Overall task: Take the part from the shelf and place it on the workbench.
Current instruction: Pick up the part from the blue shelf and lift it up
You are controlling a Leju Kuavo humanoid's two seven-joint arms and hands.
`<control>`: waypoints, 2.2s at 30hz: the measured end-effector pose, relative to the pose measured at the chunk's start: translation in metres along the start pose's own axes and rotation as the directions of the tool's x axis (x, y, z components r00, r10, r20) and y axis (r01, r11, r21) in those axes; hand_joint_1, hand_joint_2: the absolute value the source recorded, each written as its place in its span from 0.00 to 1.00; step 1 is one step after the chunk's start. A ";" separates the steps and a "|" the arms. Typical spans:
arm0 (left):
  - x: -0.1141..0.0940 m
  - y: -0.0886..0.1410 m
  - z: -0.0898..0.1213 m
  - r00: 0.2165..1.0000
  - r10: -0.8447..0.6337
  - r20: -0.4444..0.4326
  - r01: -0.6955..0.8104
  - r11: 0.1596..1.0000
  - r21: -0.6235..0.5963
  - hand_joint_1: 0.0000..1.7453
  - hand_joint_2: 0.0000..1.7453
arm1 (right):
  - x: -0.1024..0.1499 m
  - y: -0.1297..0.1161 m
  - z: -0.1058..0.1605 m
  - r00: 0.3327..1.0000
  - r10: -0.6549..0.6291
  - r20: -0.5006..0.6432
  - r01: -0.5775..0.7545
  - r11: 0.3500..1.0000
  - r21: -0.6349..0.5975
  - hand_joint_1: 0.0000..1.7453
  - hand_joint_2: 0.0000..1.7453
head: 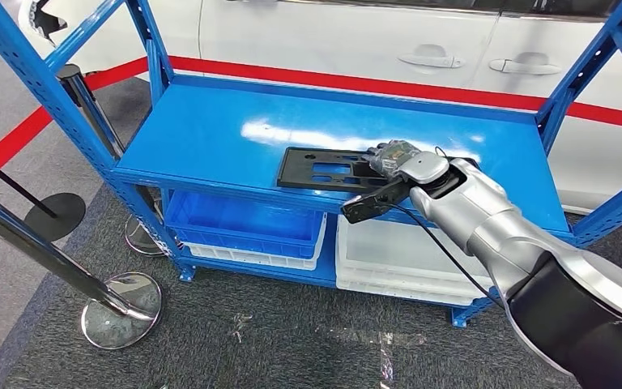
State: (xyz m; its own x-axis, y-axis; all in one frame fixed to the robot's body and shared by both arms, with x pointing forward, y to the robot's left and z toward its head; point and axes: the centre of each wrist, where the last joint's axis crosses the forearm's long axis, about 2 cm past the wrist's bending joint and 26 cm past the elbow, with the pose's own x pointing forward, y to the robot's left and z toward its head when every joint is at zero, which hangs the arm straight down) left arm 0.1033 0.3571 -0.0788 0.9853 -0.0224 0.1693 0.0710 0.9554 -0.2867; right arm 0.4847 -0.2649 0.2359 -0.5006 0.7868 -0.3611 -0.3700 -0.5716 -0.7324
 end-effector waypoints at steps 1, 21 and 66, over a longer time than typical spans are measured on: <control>0.000 0.000 0.000 1.000 -0.002 -0.001 0.002 1.000 -0.002 0.00 0.00 | 0.001 0.000 0.000 1.000 0.000 0.003 0.000 1.000 0.001 0.00 0.00; -0.002 -0.002 -0.001 1.000 -0.023 0.003 0.023 0.999 -0.027 0.00 0.00 | 0.009 -0.002 -0.003 1.000 -0.004 0.019 0.004 1.000 0.015 0.00 0.00; -0.002 -0.005 -0.005 1.000 0.006 0.010 -0.006 1.000 -0.015 0.00 0.00 | 0.034 0.016 -0.012 0.999 0.000 0.042 0.000 1.000 -0.003 0.95 1.00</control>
State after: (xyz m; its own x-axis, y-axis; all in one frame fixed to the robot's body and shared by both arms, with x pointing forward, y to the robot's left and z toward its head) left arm 0.1018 0.3509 -0.0822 0.9841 -0.0136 0.1771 0.0674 0.9511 -0.3014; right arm 0.4714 -0.2438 0.2049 -0.5333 0.7763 -0.3361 -0.3678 -0.5706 -0.7343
